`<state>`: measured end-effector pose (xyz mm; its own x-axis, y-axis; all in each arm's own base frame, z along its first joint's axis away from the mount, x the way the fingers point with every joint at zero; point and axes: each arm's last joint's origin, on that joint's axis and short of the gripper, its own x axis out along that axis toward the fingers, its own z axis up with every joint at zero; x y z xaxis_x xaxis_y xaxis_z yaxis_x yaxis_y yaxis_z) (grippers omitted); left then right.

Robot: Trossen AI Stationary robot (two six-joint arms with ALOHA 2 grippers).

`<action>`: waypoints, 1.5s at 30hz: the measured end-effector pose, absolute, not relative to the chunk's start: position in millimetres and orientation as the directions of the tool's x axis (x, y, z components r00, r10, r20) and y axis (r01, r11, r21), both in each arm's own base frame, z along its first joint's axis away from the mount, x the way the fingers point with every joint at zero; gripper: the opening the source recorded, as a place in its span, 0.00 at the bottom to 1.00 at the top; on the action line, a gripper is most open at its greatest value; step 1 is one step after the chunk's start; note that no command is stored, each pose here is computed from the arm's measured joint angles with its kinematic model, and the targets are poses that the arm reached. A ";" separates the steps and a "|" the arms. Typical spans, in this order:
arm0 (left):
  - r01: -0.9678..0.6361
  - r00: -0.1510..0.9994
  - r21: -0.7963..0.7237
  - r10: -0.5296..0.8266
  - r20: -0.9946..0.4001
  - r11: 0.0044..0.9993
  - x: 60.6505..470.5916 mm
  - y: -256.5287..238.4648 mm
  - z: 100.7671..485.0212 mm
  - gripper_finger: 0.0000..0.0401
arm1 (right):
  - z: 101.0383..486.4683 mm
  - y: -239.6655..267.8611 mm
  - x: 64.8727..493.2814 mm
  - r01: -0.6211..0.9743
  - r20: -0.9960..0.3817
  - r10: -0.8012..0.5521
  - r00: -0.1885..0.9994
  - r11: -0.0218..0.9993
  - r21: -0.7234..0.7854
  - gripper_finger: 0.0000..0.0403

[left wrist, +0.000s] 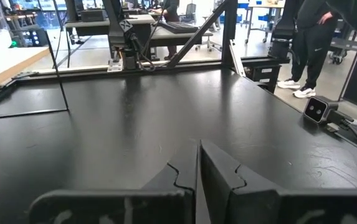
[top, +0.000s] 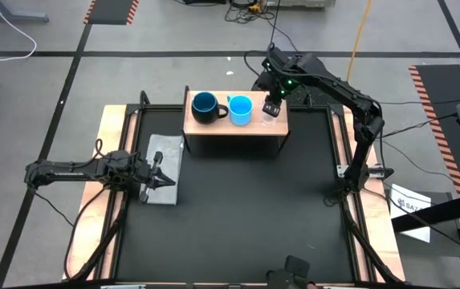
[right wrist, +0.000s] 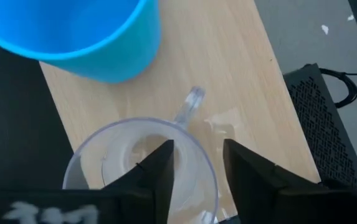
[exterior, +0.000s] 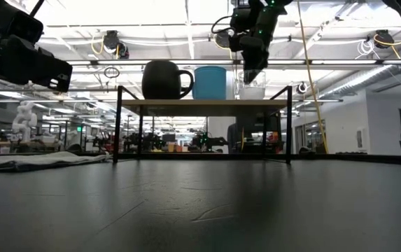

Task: Stack small to large cups/mugs on shelf
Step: Return to Home Position

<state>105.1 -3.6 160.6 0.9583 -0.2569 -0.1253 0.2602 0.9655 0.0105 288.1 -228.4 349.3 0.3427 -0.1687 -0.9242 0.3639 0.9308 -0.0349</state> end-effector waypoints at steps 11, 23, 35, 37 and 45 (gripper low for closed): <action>0.260 0.958 0.010 -0.257 -0.125 0.966 105.2 -3.6 160.6 0.05 | 379.1 -222.3 278.7 0.386 -0.897 -0.240 0.371 0.918 -0.086 0.35; 0.260 0.958 0.007 -0.257 -0.124 0.966 105.2 -3.6 160.7 0.05 | 417.7 -204.9 270.4 0.369 -0.820 -0.241 0.520 0.929 -0.039 0.19; 0.258 0.958 -0.005 -0.257 -0.124 0.966 105.2 -3.6 160.7 0.05 | 423.0 -199.2 267.2 0.360 -0.812 -0.237 0.533 0.932 -0.036 0.00; 0.259 0.958 -0.004 -0.257 -0.124 0.966 105.2 -3.6 160.7 0.05 | 423.2 -199.4 267.4 0.361 -0.810 -0.239 0.535 0.932 -0.036 0.00; 0.259 0.959 0.004 -0.257 -0.123 0.966 105.2 -3.6 160.8 0.05 | 447.7 -175.4 261.7 0.250 -0.717 -0.178 0.674 0.968 -0.005 0.00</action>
<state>105.2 -3.6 160.8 0.9585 -0.2569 -0.1235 0.2593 0.9658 0.0036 261.7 -175.4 447.7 0.6738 -0.1780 -0.7172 0.2501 0.9682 -0.0054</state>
